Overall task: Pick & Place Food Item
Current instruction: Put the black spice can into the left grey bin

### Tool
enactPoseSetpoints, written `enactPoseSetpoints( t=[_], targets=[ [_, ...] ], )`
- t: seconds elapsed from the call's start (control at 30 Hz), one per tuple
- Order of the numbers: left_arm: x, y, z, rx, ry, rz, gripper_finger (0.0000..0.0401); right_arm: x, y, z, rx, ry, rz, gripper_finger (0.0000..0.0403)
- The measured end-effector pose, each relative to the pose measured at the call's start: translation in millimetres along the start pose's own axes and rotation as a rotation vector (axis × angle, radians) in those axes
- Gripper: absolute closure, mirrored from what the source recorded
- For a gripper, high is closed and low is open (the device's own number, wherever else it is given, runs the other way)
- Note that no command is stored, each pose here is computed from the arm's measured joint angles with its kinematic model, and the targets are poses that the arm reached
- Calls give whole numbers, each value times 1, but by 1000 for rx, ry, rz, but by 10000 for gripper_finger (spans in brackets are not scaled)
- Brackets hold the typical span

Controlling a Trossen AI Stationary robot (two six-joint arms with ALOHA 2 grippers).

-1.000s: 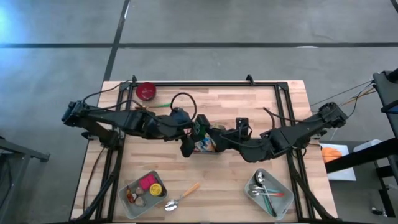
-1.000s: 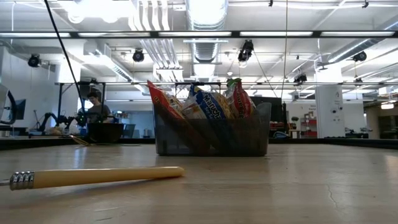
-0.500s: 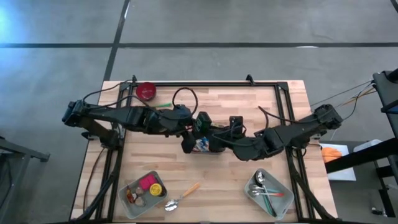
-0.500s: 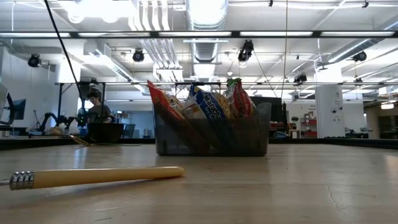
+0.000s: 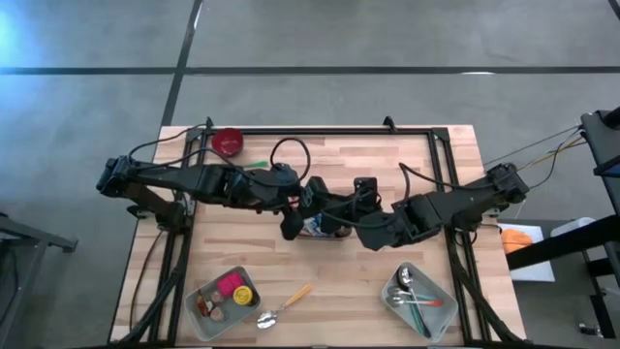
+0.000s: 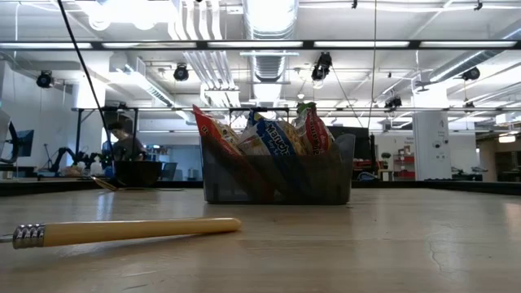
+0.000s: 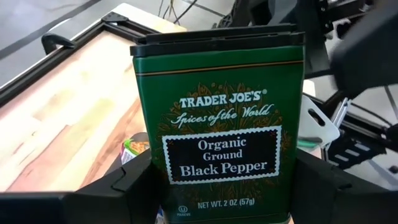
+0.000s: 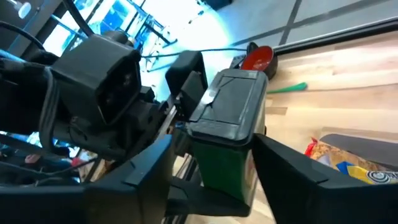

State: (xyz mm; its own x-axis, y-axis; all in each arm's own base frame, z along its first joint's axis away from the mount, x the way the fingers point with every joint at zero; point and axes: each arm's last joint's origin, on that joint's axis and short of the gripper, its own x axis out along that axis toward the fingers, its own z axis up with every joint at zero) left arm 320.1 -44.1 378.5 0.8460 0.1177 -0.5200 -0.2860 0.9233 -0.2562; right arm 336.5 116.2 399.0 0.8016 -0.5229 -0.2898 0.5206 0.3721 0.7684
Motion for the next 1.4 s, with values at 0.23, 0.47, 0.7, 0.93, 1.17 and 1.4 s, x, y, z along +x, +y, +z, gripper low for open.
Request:
enactPoseSetpoints(
  t=[0.23, 0.47, 0.7, 0.93, 1.17, 1.4],
  targets=[
    [-2, -1, 1, 67, 18, -27, 152, 2, -4, -2, -4, 25, -12, 260],
    [-5, -2, 2, 111, 23, -54, 140, 3, -4, -3, -2, 26, -13, 290],
    [-7, -2, 3, 116, 23, -64, 134, 2, -2, -3, -14, 35, 1, 300],
    [-8, -2, 3, 118, 20, -66, 153, 3, -2, -3, -26, 41, 4, 304],
    [-11, -2, 4, 126, 17, -70, 153, 3, -1, -3, -103, 72, 24, 303],
    [-12, -2, 5, 163, 14, -74, 153, 4, 2, -4, -229, 79, 56, 244]
  ],
)
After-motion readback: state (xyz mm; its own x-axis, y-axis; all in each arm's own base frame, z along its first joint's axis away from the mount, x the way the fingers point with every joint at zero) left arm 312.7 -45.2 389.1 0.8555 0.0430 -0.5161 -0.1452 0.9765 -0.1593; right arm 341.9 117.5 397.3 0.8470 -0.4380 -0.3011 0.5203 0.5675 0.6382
